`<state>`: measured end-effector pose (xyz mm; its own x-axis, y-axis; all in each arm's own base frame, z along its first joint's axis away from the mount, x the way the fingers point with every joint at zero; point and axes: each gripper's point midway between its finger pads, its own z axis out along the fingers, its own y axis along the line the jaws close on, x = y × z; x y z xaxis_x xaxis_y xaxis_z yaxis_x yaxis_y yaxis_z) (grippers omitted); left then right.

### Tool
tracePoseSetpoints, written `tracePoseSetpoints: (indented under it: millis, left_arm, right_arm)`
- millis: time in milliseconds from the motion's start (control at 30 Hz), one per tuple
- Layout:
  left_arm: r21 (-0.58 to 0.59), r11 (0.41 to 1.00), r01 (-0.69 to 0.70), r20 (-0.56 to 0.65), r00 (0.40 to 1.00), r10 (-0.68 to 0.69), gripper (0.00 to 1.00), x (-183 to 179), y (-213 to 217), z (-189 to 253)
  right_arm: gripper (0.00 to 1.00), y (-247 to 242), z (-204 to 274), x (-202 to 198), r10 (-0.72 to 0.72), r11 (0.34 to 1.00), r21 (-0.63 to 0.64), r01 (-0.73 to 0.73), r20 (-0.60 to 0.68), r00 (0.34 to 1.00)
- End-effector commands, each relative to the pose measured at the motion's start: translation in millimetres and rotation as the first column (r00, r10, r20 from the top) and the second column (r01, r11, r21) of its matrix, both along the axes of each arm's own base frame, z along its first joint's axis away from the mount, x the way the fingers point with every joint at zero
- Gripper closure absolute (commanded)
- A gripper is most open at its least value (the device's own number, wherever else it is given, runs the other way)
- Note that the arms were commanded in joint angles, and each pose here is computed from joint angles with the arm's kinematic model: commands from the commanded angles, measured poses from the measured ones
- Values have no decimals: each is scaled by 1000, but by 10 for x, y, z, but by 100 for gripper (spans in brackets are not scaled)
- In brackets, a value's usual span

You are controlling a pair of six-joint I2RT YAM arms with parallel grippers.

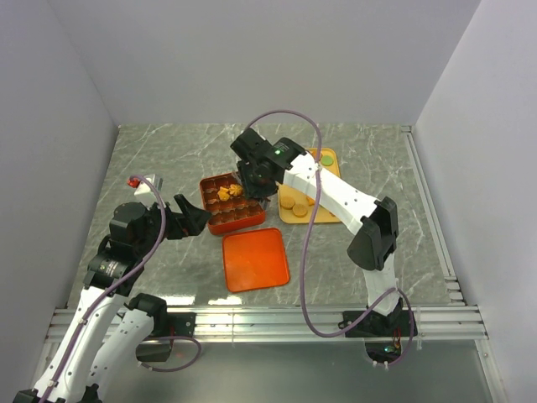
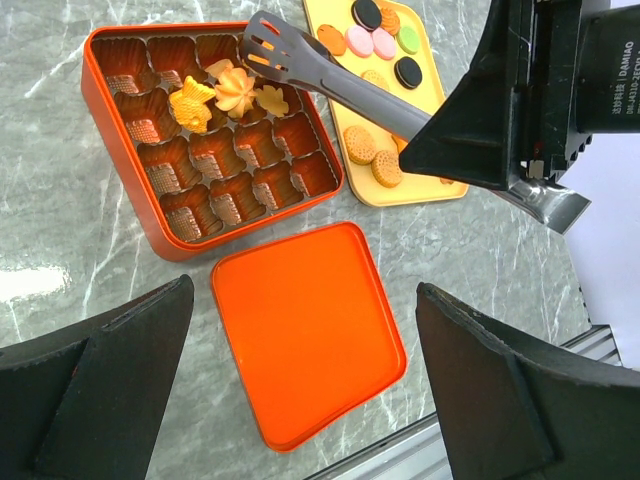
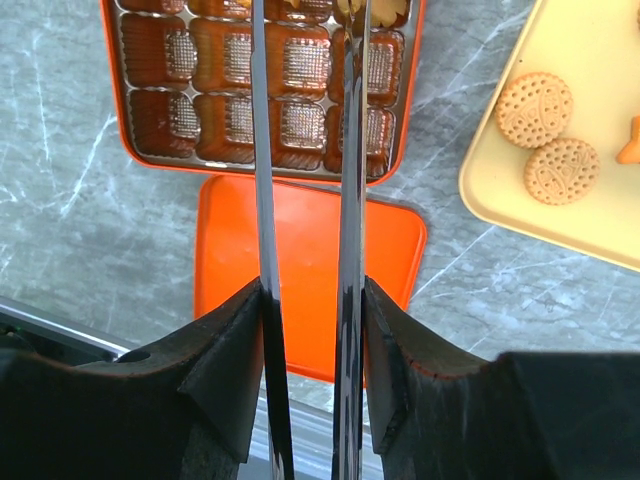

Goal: Pack the cookies

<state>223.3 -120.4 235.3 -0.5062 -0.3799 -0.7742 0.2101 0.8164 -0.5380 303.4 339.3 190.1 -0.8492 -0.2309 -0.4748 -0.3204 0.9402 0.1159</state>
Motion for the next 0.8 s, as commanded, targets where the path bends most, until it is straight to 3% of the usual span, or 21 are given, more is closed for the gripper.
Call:
tracePoseSetpoints:
  millis: [0,400,767]
  left_arm:
    - [-9,1000,3,59,998,-2,1,28,-7,170]
    - [-9,1000,0,57,998,0,1,27,-12,170]
    - [-6,1000,-7,53,999,7,1,33,-3,158]
  right_arm:
    - [54,169,230,114,3,997,76,-8,66,998]
    - [55,364,-44,219,19,997,80,-21,31,999]
    - [57,150,-117,2,19,998,62,-19,-5,1000]
